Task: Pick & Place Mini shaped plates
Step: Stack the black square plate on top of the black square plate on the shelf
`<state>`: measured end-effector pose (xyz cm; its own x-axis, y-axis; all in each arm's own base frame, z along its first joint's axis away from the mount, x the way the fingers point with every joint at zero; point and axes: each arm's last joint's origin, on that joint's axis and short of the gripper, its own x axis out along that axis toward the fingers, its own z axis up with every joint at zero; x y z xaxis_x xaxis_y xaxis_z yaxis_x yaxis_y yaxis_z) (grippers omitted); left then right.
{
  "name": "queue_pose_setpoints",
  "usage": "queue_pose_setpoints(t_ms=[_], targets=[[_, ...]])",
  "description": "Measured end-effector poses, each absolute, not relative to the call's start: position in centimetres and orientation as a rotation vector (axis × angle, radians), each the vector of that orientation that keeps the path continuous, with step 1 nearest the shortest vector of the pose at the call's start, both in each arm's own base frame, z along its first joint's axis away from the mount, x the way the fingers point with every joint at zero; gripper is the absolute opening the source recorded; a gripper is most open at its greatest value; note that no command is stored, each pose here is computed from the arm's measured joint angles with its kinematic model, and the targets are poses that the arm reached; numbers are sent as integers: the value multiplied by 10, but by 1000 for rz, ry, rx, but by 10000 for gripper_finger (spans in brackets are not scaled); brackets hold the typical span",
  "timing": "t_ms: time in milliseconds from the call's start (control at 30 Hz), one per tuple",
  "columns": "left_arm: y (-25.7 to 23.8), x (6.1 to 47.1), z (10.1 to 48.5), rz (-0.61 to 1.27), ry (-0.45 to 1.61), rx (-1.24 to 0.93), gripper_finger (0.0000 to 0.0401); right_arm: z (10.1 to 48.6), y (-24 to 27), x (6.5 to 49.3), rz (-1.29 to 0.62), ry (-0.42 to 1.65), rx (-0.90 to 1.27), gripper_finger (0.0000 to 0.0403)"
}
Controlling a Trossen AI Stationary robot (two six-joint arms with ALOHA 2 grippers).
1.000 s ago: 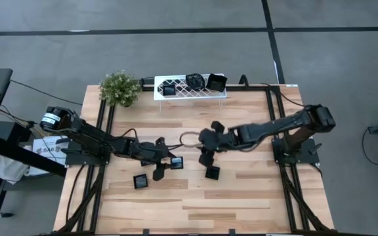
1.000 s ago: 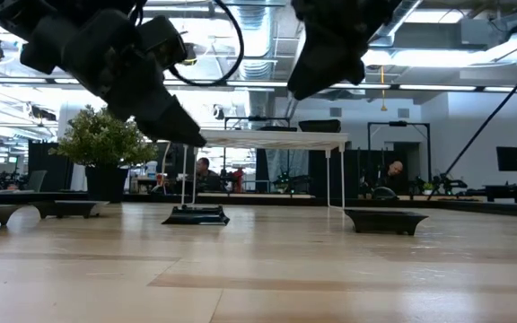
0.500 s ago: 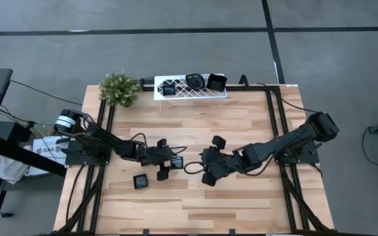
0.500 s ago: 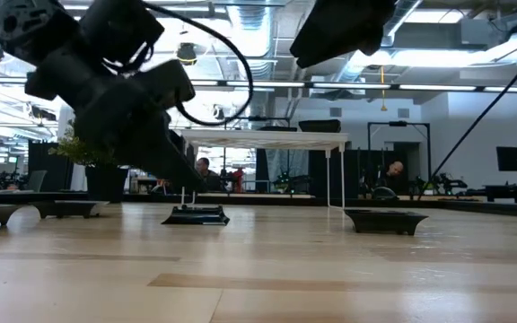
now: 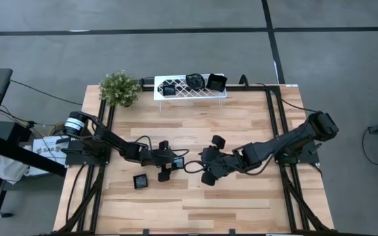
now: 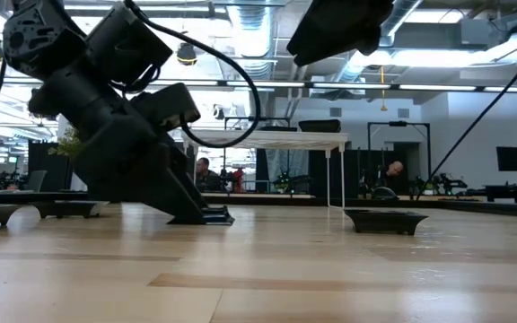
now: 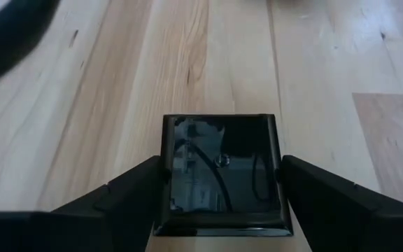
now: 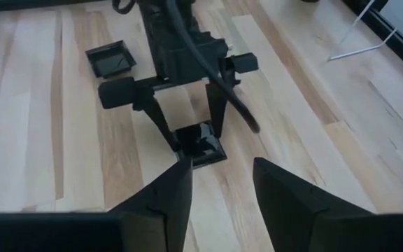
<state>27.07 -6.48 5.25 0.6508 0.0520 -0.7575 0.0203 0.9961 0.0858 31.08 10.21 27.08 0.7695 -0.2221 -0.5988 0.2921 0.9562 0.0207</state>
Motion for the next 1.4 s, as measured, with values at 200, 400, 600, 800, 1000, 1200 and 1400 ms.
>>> queue_pose_setpoints(t_ms=[200,400,600,800,1000,1200,1400], targets=[[-65,271,52,18,862,89,283,271,102,311,-281,634,115,148],[-66,275,55,3,844,104,248,271,102,311,-280,635,115,145],[-68,281,58,0,824,103,225,271,102,311,-280,635,115,143],[-68,282,59,-8,813,117,240,271,102,311,-280,636,115,147],[-68,283,64,-17,782,131,237,271,102,311,-278,637,109,148],[-69,286,92,-24,681,122,233,271,101,311,-278,638,104,149],[-69,285,128,-35,552,117,233,271,104,310,-273,633,-10,150]])
